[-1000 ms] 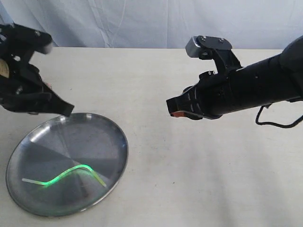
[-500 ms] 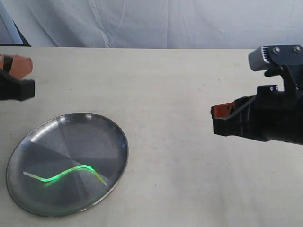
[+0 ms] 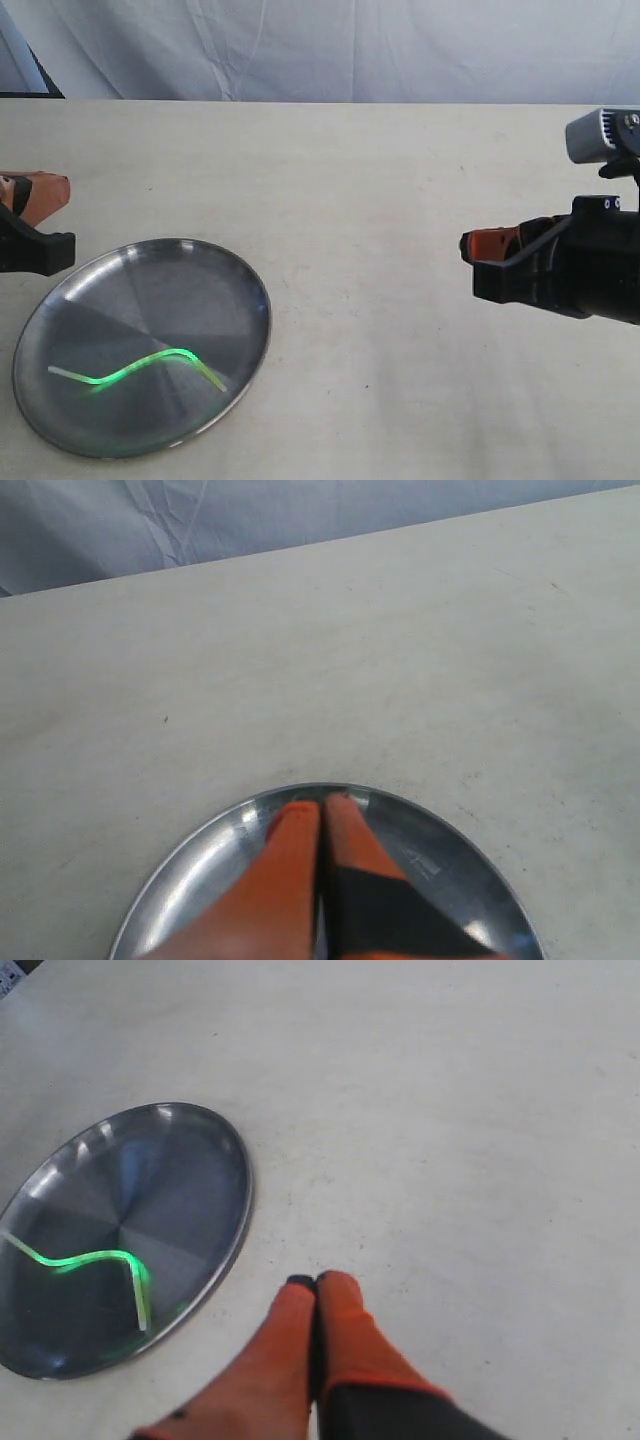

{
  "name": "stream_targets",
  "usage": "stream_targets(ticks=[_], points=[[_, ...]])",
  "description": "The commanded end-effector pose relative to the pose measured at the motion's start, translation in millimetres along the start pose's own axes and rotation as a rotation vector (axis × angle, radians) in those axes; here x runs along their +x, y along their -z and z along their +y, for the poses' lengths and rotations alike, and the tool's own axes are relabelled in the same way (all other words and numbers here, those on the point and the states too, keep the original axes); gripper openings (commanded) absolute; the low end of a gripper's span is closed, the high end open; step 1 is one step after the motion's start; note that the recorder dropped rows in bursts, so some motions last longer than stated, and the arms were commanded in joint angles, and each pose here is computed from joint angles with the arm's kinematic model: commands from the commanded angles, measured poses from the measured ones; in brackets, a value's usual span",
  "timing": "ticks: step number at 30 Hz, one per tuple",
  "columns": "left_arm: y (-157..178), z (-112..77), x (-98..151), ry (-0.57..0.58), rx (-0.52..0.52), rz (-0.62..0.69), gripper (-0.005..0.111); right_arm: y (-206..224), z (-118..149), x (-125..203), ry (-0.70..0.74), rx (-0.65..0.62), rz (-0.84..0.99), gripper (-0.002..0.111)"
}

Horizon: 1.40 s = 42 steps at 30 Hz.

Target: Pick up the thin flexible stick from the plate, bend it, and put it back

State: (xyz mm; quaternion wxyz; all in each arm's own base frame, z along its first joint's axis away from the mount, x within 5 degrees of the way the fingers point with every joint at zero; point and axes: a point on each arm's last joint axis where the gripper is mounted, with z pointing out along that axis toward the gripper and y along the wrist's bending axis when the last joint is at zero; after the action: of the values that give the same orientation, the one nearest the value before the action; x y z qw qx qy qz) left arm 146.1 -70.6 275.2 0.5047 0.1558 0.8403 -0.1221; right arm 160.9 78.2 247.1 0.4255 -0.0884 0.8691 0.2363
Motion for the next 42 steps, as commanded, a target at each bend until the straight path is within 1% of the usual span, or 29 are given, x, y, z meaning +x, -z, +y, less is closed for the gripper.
stream_targets(ticks=[1,3,4,6,7,10,12,16,19,23,26,30,34,42], points=[[1.6,-0.7,-0.8,0.012,0.008,-0.018,0.000,5.0,1.8,-1.0,0.007,-0.006,-0.025,-0.001],[1.6,-0.7,-0.8,0.012,0.008,-0.018,0.000,14.6,4.2,-4.3,0.017,-0.013,-0.076,-0.001],[1.6,-0.7,-0.8,0.012,0.008,-0.018,0.000,19.9,5.4,-5.0,0.048,-0.015,-0.098,-0.001],[1.6,-0.7,-0.8,0.012,0.008,-0.018,0.000,35.4,5.0,-6.5,0.161,0.014,-0.174,-0.001],[1.6,-0.7,-0.8,0.012,0.008,-0.018,0.000,44.6,3.7,-5.1,0.177,0.030,-0.214,-0.001],[1.6,-0.7,-0.8,0.012,0.008,-0.018,0.000,71.7,-4.8,4.0,0.163,0.108,-0.352,-0.001],[1.6,-0.7,-0.8,0.012,0.008,-0.018,0.000,86.2,-12.0,17.0,0.117,0.178,-0.443,-0.001],[1.6,-0.7,-0.8,0.012,0.008,-0.018,0.000,97.6,-17.5,42.8,0.105,0.254,-0.544,-0.001],[1.6,-0.7,-0.8,0.012,0.008,-0.018,0.000,97.6,-18.9,58.3,0.162,0.270,-0.560,-0.001],[1.6,-0.7,-0.8,0.012,0.008,-0.018,0.000,90.3,-24.5,73.1,0.170,0.284,-0.540,-0.001],[1.6,-0.7,-0.8,0.012,0.008,-0.018,0.000,83.8,-31.8,84.2,0.149,0.318,-0.501,-0.001],[1.6,-0.7,-0.8,0.012,0.008,-0.018,0.000,78.2,-42.5,96.9,0.065,0.377,-0.457,-0.001],[1.6,-0.7,-0.8,0.012,0.008,-0.018,0.000,75.8,-48.8,106.1,0.026,0.415,-0.452,-0.001],[1.6,-0.7,-0.8,0.009,0.008,-0.018,0.000,78.9,-48.8,109.7,0.058,0.434,-0.464,-0.001]])
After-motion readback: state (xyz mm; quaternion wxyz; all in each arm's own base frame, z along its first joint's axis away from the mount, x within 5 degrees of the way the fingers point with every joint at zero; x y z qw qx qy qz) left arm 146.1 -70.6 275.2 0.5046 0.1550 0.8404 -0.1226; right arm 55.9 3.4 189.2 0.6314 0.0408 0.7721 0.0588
